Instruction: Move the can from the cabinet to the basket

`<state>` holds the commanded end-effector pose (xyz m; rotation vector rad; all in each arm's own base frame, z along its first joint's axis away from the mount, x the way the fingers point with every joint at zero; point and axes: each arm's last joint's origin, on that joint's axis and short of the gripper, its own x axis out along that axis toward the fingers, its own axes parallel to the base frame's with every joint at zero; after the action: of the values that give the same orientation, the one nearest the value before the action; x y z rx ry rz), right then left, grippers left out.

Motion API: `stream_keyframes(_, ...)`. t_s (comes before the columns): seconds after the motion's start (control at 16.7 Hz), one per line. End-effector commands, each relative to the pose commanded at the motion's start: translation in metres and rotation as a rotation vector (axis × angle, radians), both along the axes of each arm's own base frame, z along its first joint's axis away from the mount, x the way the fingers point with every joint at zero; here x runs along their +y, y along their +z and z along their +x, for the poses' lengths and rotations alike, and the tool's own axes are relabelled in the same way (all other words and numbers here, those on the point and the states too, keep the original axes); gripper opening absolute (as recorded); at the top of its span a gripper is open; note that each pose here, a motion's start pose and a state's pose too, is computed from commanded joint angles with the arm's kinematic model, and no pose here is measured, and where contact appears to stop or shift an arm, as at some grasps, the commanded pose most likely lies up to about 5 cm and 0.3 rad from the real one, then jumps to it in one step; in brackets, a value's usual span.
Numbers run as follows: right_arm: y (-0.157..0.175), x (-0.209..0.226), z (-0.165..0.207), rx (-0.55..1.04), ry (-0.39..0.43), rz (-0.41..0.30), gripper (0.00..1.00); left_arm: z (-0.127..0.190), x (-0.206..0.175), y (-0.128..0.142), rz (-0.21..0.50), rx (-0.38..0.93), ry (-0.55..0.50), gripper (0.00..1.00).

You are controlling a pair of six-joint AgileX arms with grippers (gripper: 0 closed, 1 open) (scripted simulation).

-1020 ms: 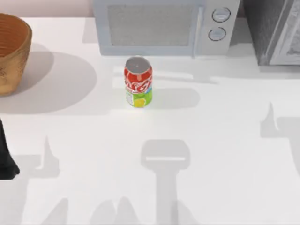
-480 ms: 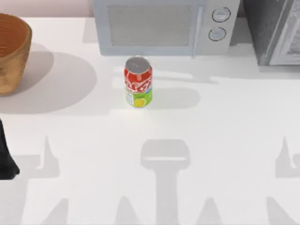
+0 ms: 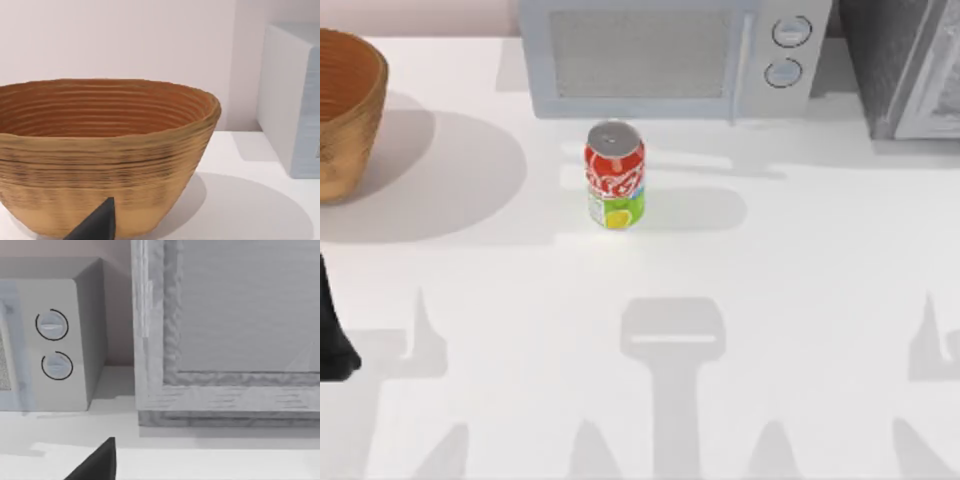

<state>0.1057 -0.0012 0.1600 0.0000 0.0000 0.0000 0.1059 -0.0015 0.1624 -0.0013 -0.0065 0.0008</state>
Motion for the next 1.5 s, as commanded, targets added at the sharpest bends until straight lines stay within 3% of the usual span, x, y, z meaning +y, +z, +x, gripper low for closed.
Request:
stream_keyframes(0.18,0.0,0.0,0.0,0.0,0.0,0.0,1.0,0.003,-0.003,0.023,-0.018,-0.058,0.01,1.0)
stream_keyframes(0.42,0.0,0.0,0.0,0.0,0.0,0.0,1.0,0.021,-0.014,0.074,-0.088,-0.156,0.036,1.0)
stream_keyframes(0.6,0.0,0.0,0.0,0.0,0.0,0.0,1.0,0.056,-0.033,0.105,-0.155,-0.186,0.053,1.0)
stream_keyframes(0.78,0.0,0.0,0.0,0.0,0.0,0.0,1.0,0.106,-0.07,0.109,-0.199,-0.151,0.064,1.0)
stream_keyframes(0.96,0.0,0.0,0.0,0.0,0.0,0.0,1.0,0.153,-0.121,0.077,-0.194,-0.064,0.063,1.0)
stream_keyframes(1.14,0.0,0.0,0.0,0.0,0.0,0.0,1.0,0.179,-0.174,0.018,-0.145,0.042,0.05,1.0)
stream_keyframes(1.32,0.0,0.0,0.0,0.0,0.0,0.0,1.0,0.182,-0.213,-0.044,-0.075,0.133,0.028,1.0)
stream_keyframes(1.5,0.0,0.0,0.0,0.0,0.0,0.0,1.0,0.175,-0.236,-0.088,-0.024,0.185,0.006,1.0)
